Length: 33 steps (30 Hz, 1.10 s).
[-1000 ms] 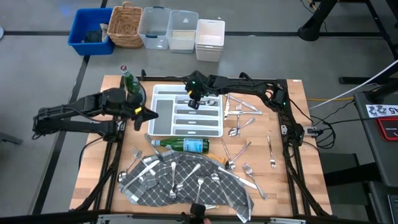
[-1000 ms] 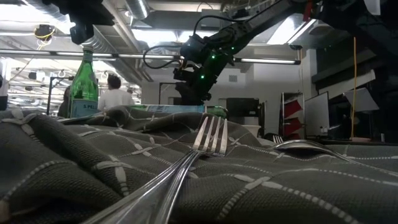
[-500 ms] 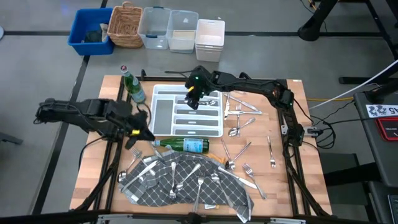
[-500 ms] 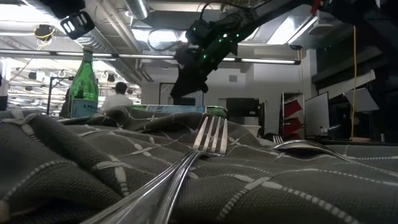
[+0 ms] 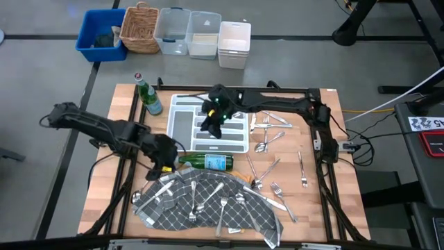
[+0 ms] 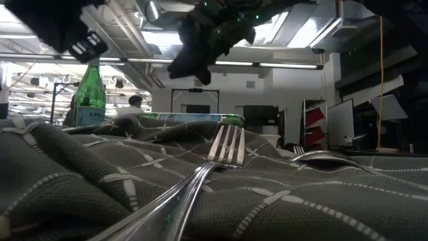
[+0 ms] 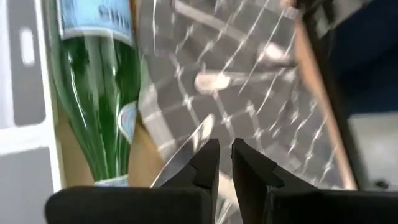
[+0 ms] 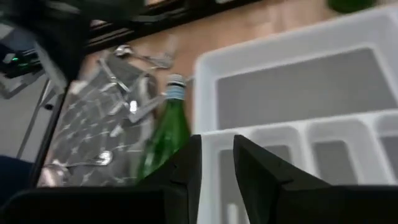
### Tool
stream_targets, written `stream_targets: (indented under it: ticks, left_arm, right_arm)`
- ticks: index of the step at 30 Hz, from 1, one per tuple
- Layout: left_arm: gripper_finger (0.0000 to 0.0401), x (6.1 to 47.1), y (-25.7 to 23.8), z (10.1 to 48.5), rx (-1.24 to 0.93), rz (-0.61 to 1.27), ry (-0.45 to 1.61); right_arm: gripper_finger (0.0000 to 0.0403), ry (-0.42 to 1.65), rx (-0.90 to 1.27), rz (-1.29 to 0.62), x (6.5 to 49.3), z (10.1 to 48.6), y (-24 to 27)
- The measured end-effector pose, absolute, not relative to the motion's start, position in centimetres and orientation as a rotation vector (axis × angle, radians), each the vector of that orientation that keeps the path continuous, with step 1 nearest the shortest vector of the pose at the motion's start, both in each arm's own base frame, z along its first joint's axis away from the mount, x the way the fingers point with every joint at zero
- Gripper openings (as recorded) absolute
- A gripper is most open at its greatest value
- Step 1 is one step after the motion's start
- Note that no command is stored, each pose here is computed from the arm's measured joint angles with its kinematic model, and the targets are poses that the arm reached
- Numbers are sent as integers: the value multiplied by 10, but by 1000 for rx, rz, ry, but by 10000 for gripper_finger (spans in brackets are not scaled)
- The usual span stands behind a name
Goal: Sort silverware
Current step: Put the silver table knife into the silverware tray
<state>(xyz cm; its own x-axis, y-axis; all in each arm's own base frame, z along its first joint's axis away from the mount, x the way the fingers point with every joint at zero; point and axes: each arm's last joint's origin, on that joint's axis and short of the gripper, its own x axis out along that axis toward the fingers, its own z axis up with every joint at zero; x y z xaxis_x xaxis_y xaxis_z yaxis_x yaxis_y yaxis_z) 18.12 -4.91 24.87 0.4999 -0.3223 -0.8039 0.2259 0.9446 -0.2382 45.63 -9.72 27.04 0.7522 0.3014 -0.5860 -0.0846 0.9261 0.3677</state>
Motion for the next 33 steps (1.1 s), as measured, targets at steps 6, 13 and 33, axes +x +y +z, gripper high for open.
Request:
stream_targets:
  ticks: [6, 13, 33]
  left_arm:
    - [31, 192, -54, 223, -22, -351, 1178]
    - [31, 201, -58, 206, 50, -377, 1262]
    - [129, 206, -57, 197, 303, -404, 1261]
  right_arm:
    - [94, 690, 305, 276, 458, 278, -67]
    - [94, 682, 279, 322, 459, 285, -42]
    - [94, 598, 101, 134, 408, 364, -2]
